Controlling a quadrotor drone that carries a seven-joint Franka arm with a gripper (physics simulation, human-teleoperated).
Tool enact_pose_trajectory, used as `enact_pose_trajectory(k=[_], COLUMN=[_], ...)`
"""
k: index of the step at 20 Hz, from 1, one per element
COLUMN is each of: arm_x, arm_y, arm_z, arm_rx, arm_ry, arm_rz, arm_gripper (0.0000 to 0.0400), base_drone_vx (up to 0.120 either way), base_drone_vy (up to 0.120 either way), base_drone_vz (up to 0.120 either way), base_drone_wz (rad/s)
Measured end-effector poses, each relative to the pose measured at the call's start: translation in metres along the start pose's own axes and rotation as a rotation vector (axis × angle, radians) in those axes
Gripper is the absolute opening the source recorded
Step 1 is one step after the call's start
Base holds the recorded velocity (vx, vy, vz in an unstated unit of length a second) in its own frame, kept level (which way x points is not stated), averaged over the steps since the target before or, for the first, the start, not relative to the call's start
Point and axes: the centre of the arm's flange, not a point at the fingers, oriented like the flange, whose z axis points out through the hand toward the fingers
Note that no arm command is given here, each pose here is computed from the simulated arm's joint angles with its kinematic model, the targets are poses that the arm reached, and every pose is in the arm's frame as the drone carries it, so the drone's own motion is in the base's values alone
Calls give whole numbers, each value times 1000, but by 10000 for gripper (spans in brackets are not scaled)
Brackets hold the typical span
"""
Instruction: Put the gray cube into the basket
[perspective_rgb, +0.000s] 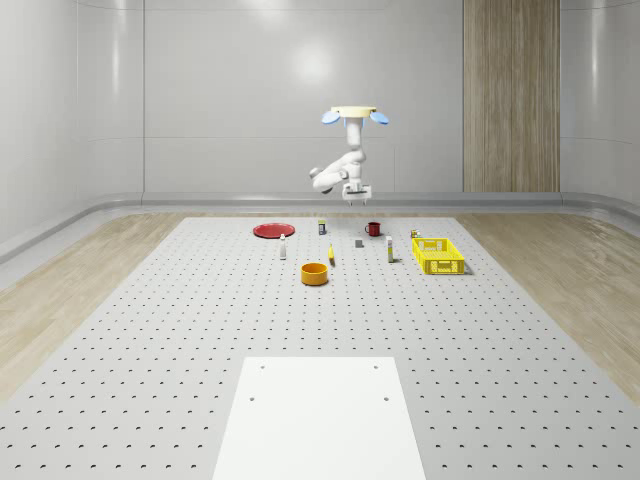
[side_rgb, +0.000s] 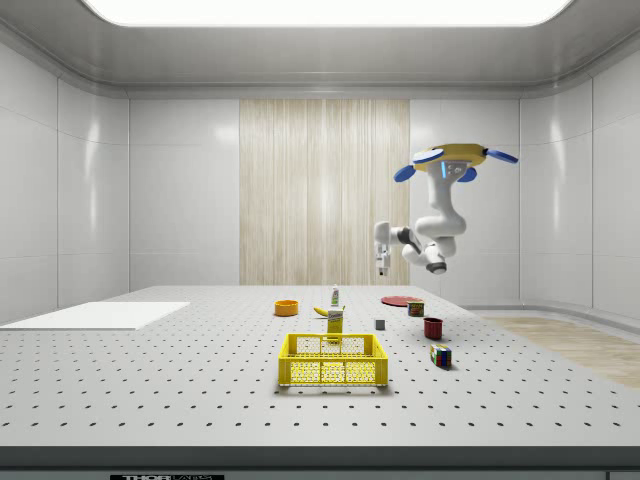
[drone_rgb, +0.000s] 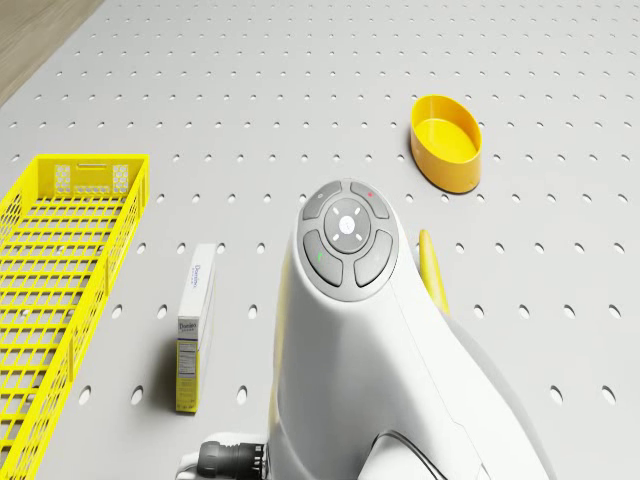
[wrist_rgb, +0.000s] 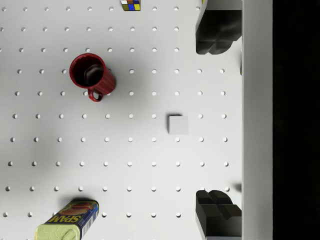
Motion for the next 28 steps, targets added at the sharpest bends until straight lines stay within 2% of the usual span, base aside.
enact_pose_trajectory(k=[9, 12, 28], arm_x=[-3, -3, -4], arm_y=[-3, -3, -4], arm_z=[0, 0, 0], arm_rx=[-30, -33, -37], arm_ry=[32, 36, 40], arm_rz=[-1, -1, -1], arm_gripper=[400, 400, 400], base_drone_vx=[0, 120, 0], base_drone_vy=[0, 0, 5], base_drone_vz=[-120, -120, -120], base_drone_wz=[0, 0, 0])
